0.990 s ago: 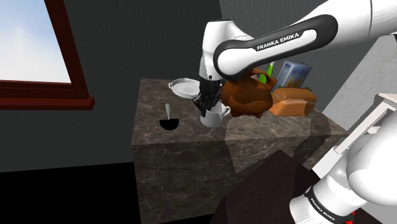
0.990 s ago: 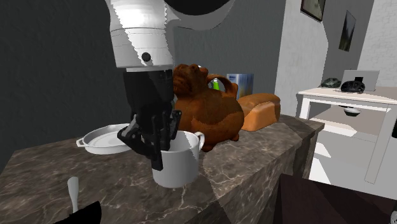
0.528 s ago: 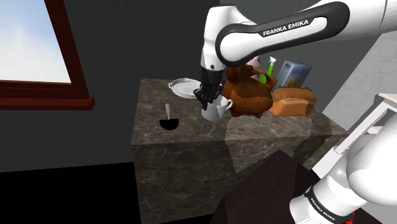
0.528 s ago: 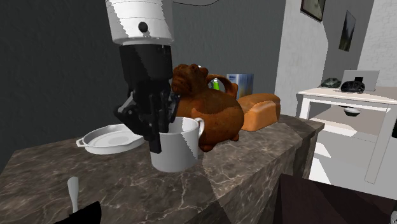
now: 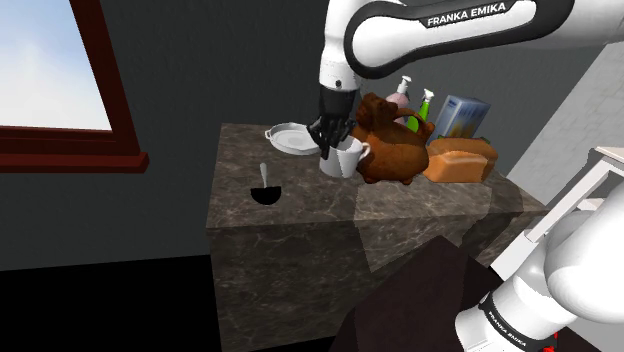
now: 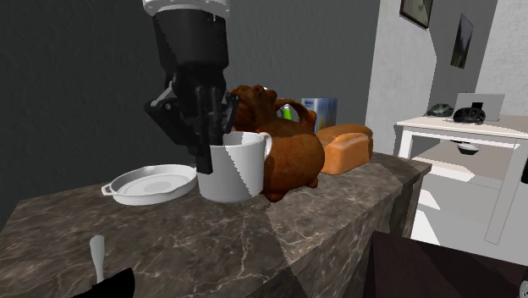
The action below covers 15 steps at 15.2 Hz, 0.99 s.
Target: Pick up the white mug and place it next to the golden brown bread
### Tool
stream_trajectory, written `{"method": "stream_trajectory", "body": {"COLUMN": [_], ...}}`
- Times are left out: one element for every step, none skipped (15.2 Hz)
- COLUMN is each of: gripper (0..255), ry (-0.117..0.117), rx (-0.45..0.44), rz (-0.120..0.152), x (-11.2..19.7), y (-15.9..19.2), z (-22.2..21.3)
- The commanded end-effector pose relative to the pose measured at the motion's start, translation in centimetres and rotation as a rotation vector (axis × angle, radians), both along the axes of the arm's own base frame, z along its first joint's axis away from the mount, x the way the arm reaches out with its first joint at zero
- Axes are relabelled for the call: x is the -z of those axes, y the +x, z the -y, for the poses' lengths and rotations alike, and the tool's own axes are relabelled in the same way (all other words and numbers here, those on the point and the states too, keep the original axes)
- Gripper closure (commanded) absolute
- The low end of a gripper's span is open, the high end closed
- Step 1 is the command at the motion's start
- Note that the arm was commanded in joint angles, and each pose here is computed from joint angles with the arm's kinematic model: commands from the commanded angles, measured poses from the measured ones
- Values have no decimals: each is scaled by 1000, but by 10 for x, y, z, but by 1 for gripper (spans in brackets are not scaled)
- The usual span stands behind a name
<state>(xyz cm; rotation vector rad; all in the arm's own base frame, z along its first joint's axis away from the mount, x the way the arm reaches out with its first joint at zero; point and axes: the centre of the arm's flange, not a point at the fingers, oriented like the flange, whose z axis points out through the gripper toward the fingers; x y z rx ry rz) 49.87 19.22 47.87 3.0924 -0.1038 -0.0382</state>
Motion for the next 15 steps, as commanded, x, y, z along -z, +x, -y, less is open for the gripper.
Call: {"method": "stream_trajectory", "body": {"gripper": [255,255,255,255,255,255,255,255,255,255,255,255,255,255,255], "ry": [0,0,0,0,0,0,0,0,0,0,0,0,0,0,0], "rx": [0,0,0,0,0,0,0,0,0,0,0,0,0,0,0], "rz": [0,0,0,0,0,0,0,0,0,0,0,0,0,0,0], "x": [-11,-16,-22,-27,-32,-37,-43,-48,-53,-59,-64,-69,-74,-80,-85], "y": [0,0,0,0,0,0,0,0,0,0,0,0,0,0,0], "z": [1,1,1,1,1,1,1,1,1,1,1,1,1,1,1]}}
